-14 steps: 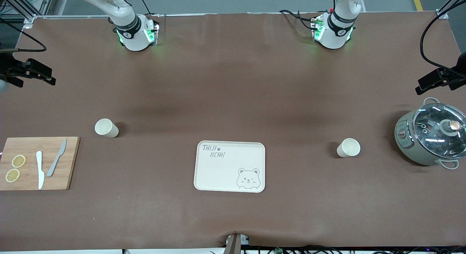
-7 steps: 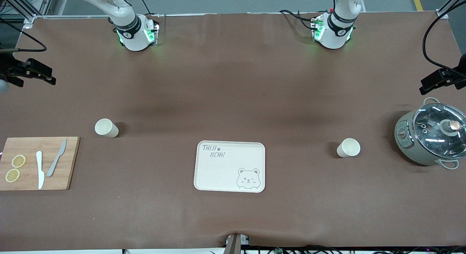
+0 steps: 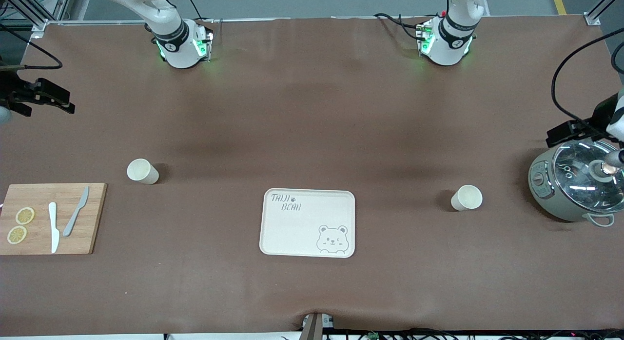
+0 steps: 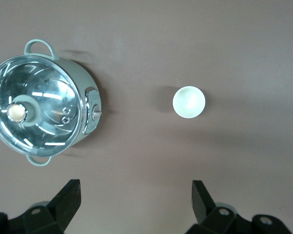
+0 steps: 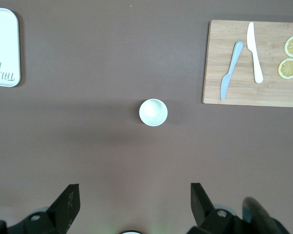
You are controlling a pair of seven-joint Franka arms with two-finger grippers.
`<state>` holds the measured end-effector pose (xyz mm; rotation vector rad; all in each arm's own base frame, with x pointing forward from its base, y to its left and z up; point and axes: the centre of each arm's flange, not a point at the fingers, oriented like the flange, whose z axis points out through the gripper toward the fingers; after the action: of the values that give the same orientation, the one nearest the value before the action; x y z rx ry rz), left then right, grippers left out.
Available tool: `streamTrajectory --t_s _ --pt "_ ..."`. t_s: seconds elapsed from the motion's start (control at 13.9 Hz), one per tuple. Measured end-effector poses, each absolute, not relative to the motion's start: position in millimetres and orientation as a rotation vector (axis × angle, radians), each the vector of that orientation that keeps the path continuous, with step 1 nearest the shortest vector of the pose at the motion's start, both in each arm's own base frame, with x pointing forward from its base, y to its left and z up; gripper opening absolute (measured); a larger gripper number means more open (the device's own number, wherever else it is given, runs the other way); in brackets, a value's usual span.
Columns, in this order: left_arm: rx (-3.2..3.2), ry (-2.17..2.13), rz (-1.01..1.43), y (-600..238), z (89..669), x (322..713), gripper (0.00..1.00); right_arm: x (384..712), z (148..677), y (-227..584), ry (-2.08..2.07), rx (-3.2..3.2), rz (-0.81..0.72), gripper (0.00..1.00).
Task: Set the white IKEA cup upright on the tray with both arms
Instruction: 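Reach the left gripper down to the white cup beside the pot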
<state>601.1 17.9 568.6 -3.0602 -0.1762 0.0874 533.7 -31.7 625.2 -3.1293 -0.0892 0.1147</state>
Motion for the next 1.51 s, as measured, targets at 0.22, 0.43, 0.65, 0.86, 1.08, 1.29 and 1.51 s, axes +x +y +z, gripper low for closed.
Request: streamTrajectory --t_s 0.22,0.43,0.65,0.86,1.08,1.29,1.51 --pt "-3.06 -0.167 0.109 16 544 615 1.0 534 625 -32 -0.089 -3.129 0.115 1.0" --pt "-3.058 -0.162 0.141 16 516 627 1.0 534 625 -32 -0.089 -3.129 0.115 1.0" --pt "-3.057 -0.159 0.148 16 496 637 1.0 534 625 -32 -0.089 -3.129 0.115 1.0" --pt "-3.054 -0.174 0.171 10 461 650 1.0 534 625 -32 -0.089 -3.129 0.115 1.0" --pt "-3.048 -0.163 0.211 -7 418 662 1.0 534 625 -32 -0.089 -3.129 0.115 1.0" --pt "-3.041 -0.162 0.26 -16 348 671 1.0 534 626 -32 -0.089 -3.13 0.112 1.0" --pt "-3.036 -0.167 0.307 -10 298 666 1.0 534 626 -32 -0.088 -3.13 0.109 1.0"
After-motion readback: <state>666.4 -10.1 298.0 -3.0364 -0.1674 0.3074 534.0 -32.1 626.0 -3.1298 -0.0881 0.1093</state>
